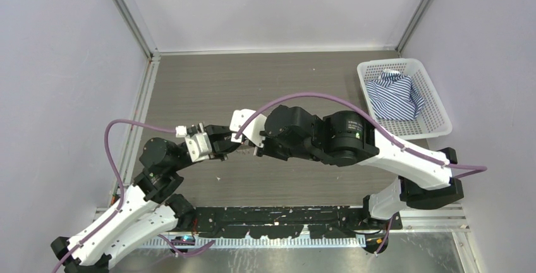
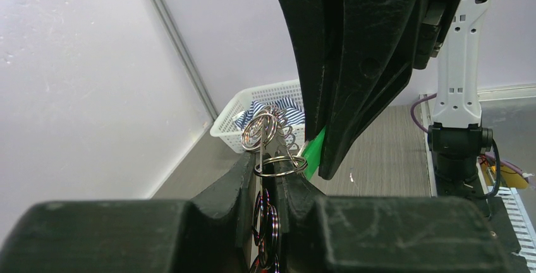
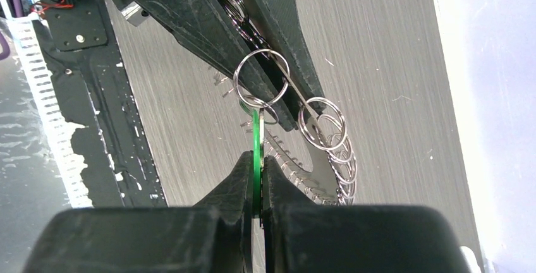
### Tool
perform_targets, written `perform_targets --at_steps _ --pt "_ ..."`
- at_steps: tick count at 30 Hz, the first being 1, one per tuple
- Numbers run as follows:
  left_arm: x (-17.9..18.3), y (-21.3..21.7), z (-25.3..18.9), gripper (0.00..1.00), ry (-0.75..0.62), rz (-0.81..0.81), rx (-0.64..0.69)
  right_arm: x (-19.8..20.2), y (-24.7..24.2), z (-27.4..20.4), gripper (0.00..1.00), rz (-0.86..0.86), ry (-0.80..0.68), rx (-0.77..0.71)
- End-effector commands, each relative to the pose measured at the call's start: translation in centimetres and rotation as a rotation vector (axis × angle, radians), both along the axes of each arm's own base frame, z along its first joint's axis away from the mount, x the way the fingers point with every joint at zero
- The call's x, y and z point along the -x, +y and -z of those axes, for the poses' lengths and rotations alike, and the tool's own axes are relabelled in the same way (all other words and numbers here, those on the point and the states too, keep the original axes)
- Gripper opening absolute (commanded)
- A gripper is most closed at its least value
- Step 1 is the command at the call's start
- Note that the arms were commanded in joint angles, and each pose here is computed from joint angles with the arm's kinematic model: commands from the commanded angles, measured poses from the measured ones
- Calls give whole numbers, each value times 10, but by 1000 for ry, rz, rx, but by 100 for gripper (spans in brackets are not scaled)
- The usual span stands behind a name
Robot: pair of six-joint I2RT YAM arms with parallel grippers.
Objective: Remove the keys from the keyring
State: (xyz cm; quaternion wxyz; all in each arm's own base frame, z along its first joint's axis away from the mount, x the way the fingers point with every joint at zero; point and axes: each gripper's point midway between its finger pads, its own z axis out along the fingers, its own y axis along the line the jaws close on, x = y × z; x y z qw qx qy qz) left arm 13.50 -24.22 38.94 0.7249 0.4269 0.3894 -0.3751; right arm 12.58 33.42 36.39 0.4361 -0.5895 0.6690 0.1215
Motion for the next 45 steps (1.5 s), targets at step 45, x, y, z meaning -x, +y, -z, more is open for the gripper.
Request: perform_targets --at_steps 45 --pt "11 3 -26 0 -66 30 29 -8 3 -38 1 44 -136 -80"
